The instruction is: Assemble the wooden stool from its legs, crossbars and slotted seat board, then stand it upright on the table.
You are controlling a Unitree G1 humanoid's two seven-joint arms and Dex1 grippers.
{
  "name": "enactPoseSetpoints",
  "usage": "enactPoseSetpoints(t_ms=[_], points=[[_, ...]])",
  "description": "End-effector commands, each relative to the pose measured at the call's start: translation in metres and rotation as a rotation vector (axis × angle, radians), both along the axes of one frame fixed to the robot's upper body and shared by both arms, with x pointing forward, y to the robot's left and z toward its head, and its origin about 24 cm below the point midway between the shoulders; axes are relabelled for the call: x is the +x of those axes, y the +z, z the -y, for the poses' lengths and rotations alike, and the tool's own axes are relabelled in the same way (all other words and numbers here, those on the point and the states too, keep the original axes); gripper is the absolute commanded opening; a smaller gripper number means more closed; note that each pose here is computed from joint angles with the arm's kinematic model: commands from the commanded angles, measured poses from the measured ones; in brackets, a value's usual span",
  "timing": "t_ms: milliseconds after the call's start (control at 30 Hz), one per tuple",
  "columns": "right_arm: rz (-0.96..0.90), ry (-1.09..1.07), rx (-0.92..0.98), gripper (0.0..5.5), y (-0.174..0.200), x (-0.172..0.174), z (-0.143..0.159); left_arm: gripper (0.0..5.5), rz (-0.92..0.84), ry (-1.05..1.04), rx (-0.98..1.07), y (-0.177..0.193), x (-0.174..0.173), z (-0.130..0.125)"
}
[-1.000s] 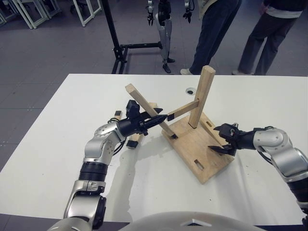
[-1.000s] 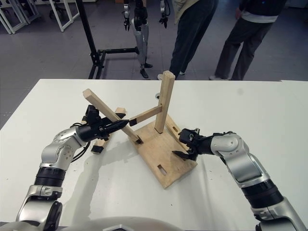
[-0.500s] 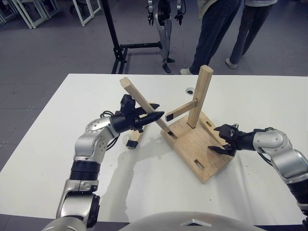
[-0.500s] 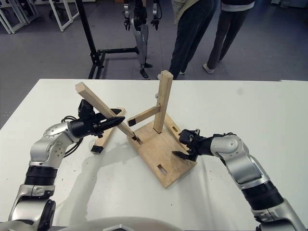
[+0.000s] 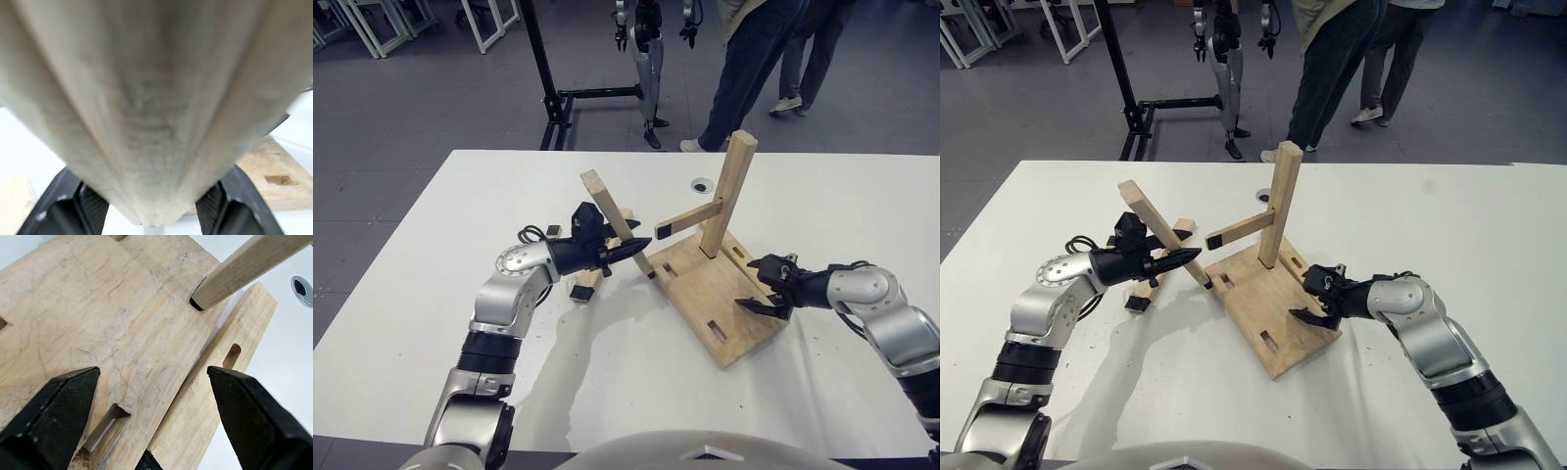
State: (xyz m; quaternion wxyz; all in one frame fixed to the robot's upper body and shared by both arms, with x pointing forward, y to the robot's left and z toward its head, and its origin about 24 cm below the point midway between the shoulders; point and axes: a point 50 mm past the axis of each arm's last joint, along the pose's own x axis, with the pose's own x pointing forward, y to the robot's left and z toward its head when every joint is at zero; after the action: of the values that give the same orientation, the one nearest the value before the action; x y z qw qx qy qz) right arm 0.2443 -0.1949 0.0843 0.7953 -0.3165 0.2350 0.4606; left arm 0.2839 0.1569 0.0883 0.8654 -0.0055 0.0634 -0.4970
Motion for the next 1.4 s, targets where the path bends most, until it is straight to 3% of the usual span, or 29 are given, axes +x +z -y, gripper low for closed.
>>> enactPoseSetpoints(t_ms=[33,267,633,967,1400], points=[[0.006,-0.009,-0.004,4.06,0.001,0.001,0.0,2.06,0.04,0.005,-0.008,0.007,0.005,0.003],[0.002,-0.016,0.001,4.06,-0.001,-0.002,0.0,2.06,0.11,-0.025,-0.002,0.03,-0.003,0.005],[0.003,-0.011,0.004,4.06,-0.001,-0.001,-0.002,2.06,0.082,-0.012,-0.037,0.022,-0.002,0.02],[0.006,-0.006,0.009,4.06,-0.001,-0.001,-0.004,2.06,0.025,-0.013,-0.055,0.003,-0.003,0.03],[0.01,-0.002,0.015,4.06,-0.001,0.001,-0.007,2.06,-0.073,-0.059,0.014,-0.027,0.0,0.018]])
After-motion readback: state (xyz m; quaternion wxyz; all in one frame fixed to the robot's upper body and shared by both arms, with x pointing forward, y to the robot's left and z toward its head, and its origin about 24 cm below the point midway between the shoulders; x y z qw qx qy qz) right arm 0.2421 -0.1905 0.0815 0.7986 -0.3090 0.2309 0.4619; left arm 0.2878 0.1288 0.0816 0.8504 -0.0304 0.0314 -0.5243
